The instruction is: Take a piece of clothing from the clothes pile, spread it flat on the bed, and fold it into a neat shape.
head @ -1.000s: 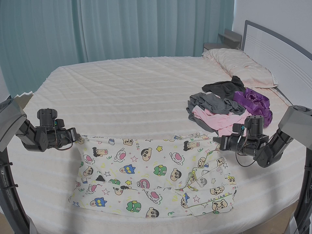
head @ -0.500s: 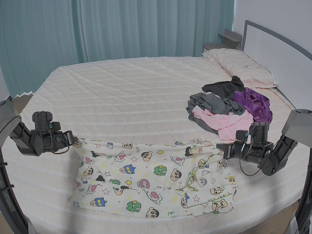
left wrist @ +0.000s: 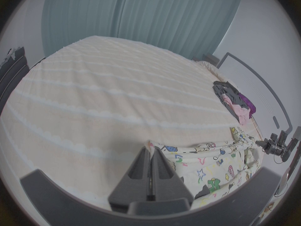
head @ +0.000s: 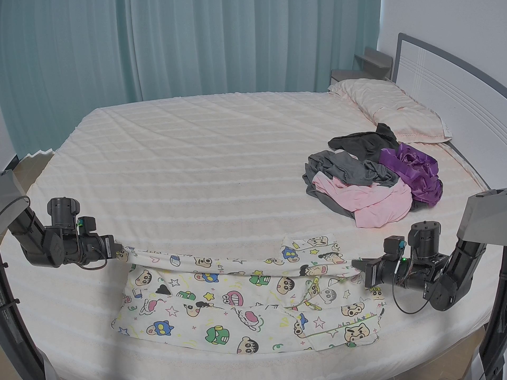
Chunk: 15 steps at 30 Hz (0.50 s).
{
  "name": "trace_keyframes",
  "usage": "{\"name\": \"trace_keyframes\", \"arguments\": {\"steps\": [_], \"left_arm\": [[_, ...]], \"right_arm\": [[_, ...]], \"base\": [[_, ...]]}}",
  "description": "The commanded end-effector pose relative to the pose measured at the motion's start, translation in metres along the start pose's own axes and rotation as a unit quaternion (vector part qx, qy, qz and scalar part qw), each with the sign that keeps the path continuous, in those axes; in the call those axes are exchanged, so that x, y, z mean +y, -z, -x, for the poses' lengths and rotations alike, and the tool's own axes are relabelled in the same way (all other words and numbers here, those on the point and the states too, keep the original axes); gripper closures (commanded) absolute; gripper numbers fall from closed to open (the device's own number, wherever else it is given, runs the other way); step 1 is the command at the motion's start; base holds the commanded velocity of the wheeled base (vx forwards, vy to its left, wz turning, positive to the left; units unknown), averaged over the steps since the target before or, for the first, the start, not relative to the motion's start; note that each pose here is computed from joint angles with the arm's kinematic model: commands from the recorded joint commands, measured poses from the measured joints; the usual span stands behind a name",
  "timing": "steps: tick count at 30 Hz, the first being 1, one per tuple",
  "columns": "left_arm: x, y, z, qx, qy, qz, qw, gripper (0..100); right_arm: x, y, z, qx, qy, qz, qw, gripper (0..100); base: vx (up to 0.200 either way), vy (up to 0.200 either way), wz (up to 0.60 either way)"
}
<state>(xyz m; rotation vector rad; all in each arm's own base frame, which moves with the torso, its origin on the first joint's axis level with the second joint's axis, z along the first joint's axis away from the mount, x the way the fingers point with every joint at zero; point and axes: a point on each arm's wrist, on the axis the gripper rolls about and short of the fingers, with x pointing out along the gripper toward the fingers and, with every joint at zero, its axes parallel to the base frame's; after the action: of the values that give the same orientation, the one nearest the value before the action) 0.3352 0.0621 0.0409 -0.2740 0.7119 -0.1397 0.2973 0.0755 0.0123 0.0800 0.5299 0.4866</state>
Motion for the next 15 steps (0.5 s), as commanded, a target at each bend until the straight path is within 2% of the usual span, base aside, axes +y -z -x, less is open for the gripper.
{"name": "trace_keyframes", "arguments": {"steps": [1,5,13,15], "left_arm": [[0.001,0.013,0.001,0.021,0.001,0.004,0.9998,100],[0.001,0.015,0.001,0.022,0.001,0.005,0.9997,100],[0.0,0.026,0.01,0.035,0.002,0.006,0.9994,100],[0.001,0.031,0.012,0.044,0.002,0.0,0.999,100]], "right_arm": [[0.007,0.015,0.007,0.027,-0.008,-0.002,0.9996,100],[0.009,0.024,0.014,0.043,-0.007,-0.005,0.9991,100],[0.01,0.033,0.026,0.037,-0.009,-0.007,0.9993,100],[0.011,0.04,0.031,0.047,-0.009,-0.01,0.9988,100]], "base": [[0.0,0.0,0.0],[0.0,0.0,0.0],[0.0,0.0,0.0],[0.0,0.0,0.0]]}}
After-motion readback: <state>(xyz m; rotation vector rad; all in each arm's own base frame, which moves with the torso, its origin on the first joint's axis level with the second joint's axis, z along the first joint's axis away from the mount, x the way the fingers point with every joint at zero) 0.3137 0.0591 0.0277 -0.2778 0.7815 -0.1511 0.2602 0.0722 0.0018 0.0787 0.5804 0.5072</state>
